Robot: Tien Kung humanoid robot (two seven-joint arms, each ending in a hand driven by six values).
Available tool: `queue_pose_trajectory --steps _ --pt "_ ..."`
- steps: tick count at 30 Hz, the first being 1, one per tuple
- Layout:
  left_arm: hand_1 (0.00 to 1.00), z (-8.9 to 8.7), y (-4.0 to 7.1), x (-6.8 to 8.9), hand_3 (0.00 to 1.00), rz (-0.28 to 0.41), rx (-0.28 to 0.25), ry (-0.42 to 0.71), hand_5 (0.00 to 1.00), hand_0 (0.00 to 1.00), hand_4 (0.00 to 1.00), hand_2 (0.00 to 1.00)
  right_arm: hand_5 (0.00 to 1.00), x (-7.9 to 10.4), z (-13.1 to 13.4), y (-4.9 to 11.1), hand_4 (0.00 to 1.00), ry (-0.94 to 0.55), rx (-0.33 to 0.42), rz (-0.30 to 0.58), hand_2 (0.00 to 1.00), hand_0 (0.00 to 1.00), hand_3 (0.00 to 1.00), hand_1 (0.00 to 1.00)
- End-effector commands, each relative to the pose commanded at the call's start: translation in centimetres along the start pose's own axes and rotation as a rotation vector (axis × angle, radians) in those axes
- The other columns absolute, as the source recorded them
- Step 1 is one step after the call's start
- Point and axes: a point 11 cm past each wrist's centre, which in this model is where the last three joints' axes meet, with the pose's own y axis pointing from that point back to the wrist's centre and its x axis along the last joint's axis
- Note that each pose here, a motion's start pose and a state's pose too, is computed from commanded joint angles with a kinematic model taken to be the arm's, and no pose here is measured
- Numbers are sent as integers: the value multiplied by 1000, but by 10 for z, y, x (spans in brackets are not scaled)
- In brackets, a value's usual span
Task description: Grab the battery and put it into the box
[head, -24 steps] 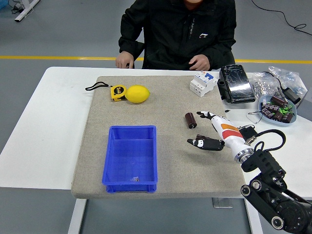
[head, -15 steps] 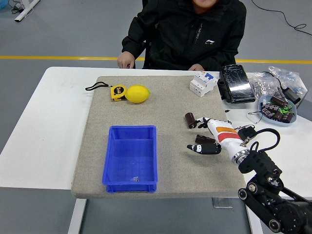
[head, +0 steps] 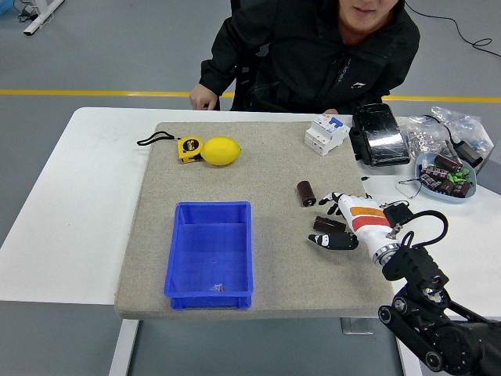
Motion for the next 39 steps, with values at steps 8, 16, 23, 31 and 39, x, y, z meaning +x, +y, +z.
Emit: queue_pose_trajectory --steps 8,16,23,31,39 --pt "688 -3 0 0 585 0 7 -9 545 720 632 668 326 -5 1 0 998 19 -1 15 444 381 530 439" --pt "689 0 0 -1 586 -2 1 -8 546 721 633 668 250 -1 4 -3 853 41 -7 44 377 257 434 319" --pt "690 2 0 -3 585 -5 -5 -4 545 720 633 668 256 -3 7 -3 843 50 -15 38 373 238 432 312" --pt "689 1 0 -4 585 -6 -3 -6 544 720 633 668 252 -5 10 -2 822 48 -17 37 373 219 432 306" --pt "690 1 0 -4 585 -7 -3 -5 546 720 633 668 252 -3 9 -2 814 35 -9 52 369 203 429 299"
